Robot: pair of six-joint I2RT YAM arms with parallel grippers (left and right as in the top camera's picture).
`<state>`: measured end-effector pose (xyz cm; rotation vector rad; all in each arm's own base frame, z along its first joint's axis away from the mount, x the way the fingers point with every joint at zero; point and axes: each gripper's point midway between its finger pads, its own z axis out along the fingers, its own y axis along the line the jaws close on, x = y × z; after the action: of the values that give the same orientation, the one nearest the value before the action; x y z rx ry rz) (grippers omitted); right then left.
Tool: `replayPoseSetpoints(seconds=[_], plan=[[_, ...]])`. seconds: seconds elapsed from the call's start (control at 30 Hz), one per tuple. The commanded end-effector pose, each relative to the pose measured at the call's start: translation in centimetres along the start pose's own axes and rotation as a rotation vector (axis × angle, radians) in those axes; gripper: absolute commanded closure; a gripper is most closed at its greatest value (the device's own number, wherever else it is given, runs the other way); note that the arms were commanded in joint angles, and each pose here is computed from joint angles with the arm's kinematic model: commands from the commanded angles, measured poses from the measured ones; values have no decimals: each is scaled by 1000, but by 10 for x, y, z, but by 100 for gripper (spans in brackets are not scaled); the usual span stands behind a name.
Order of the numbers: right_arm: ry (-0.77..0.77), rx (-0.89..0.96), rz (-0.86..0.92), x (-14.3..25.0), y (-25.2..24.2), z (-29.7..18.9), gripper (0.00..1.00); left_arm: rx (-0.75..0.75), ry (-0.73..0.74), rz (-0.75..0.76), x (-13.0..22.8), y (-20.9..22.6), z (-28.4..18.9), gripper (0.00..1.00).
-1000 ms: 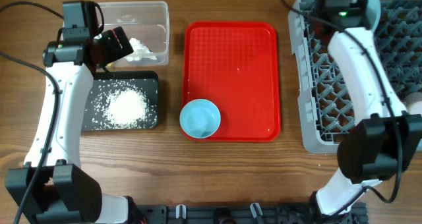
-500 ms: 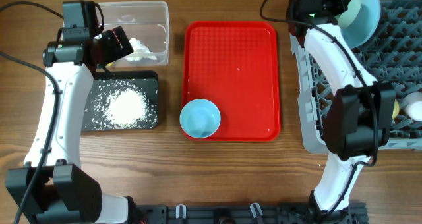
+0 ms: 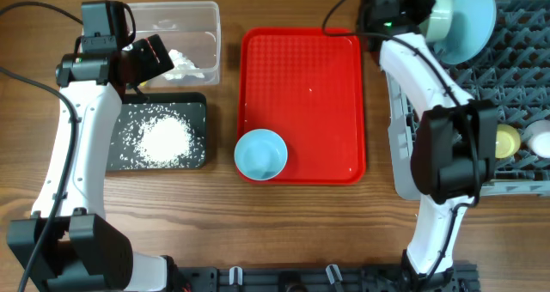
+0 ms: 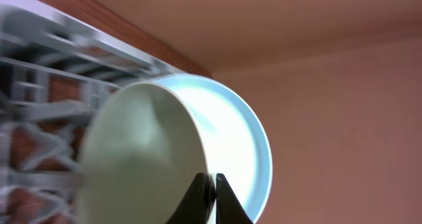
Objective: Sort waste into correct bins and load items into the dishwasher rack
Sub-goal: 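Grasp the blue bowl on the red tray with right gripper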
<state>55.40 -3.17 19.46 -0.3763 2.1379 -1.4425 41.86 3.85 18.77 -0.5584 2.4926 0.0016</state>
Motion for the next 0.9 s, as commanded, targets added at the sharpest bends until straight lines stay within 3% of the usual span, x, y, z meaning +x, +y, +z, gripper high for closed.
replayPoseSetpoints(seconds=[0.0,0.03,0.07,0.23,0.3,0.37,0.43,0.47,0.5,0.53,0.67,0.77,0.87], plan=[[-100,-88,22,-27,42,-36,24,-6,-25,-15,-5,3,-8,0],[-123,-102,40,-34,50,-50,5,-6,-25,-15,-5,3,-8,0],[-147,-118,25,-39,58,-65,0,-7,-25,-15,-5,4,-8,0],[-142,-129,63,-38,68,-88,0,-6,-25,-15,-5,3,-8,0],[-152,-211,71,-34,81,-116,0,-6,-25,-15,-5,3,-8,0],[-159,-427,79,-24,112,-155,0,-7,-25,-15,-5,4,-8,0],[-108,-806,89,-4,155,-208,0,-6,-25,-15,-5,3,-8,0],[-40,-1153,65,15,184,-260,2,-6,-25,-15,-5,3,-8,0],[10,-1363,32,28,195,-294,10,-6,-25,-15,-5,3,-8,0],[88,-1469,44,38,198,-312,12,-6,-25,-15,-5,3,-8,0],[241,-1469,28,68,203,-317,29,-6,-25,-15,-5,3,-8,0],[316,-1495,-32,101,225,-322,31,-6,-25,-15,-5,3,-8,0],[360,-1512,-26,119,244,-320,41,-6,-25,-15,-5,3,-8,0]])
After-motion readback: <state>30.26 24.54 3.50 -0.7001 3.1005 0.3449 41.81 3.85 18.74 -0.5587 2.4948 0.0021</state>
